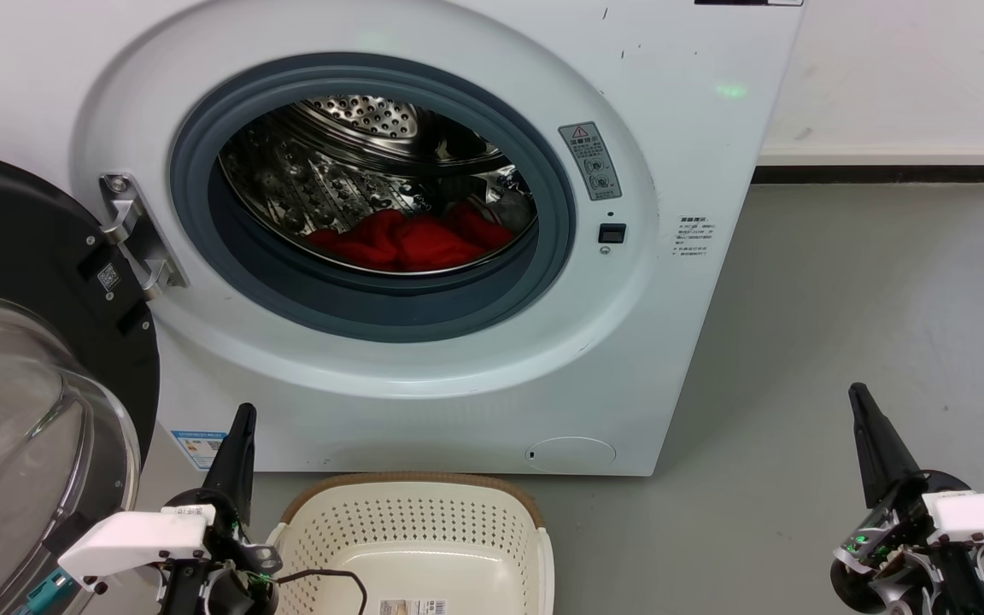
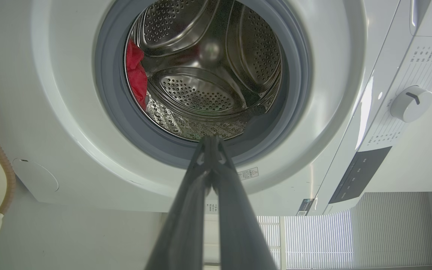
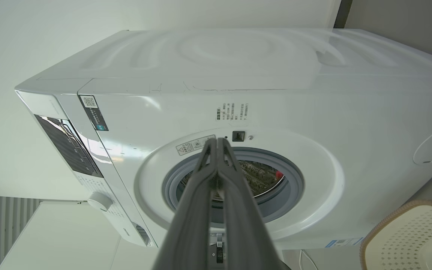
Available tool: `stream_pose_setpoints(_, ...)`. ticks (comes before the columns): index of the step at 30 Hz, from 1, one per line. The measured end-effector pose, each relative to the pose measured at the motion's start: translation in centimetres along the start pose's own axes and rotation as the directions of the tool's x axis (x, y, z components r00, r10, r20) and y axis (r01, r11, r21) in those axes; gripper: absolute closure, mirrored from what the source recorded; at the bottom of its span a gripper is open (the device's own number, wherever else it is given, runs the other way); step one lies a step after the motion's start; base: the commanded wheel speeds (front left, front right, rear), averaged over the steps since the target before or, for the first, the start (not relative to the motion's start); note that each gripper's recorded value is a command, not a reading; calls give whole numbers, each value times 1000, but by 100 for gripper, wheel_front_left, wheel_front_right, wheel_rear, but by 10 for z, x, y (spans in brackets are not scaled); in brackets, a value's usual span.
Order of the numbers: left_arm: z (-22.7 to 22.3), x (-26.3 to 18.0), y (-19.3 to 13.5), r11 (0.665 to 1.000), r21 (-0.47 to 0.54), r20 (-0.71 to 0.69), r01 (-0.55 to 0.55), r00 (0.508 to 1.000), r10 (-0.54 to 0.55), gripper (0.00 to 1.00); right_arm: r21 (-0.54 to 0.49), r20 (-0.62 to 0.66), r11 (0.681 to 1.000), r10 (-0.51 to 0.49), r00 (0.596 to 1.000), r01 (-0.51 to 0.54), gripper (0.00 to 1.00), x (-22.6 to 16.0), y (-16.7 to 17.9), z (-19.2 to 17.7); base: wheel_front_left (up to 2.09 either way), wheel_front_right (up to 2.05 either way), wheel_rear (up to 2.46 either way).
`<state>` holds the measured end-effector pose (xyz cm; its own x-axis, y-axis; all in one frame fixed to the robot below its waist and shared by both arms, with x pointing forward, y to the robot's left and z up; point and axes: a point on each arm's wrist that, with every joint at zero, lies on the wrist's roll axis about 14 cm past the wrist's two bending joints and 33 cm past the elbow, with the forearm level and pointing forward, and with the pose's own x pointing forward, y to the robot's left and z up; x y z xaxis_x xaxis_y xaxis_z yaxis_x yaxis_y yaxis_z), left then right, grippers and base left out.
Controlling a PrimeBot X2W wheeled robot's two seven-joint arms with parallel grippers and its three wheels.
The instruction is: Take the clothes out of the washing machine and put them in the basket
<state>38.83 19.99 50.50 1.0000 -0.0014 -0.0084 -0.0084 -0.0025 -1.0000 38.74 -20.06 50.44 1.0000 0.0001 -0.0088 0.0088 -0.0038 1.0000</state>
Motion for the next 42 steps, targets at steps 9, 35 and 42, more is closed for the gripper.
stream_pose_setpoints(9, 0, 0, 0, 1000, 0, 0, 0, 1000, 0, 100, 0, 0, 1000, 0, 1000, 0, 100, 0, 0, 0, 0, 0, 0)
stream_pose_setpoints(35, 0, 0, 2, 1000, 0, 0, -6, 1000, 6, 0, 1, 0, 1000, -5, 1000, 5, 0, -1, -2, 0, 0, 0, 0)
stream_pose_setpoints(42, 0, -14, 29, 996, -3, 11, -87, 996, 87, 0, 5, 14, 996, -85, 996, 85, 0, -14, -29, 2, 0, 0, 0)
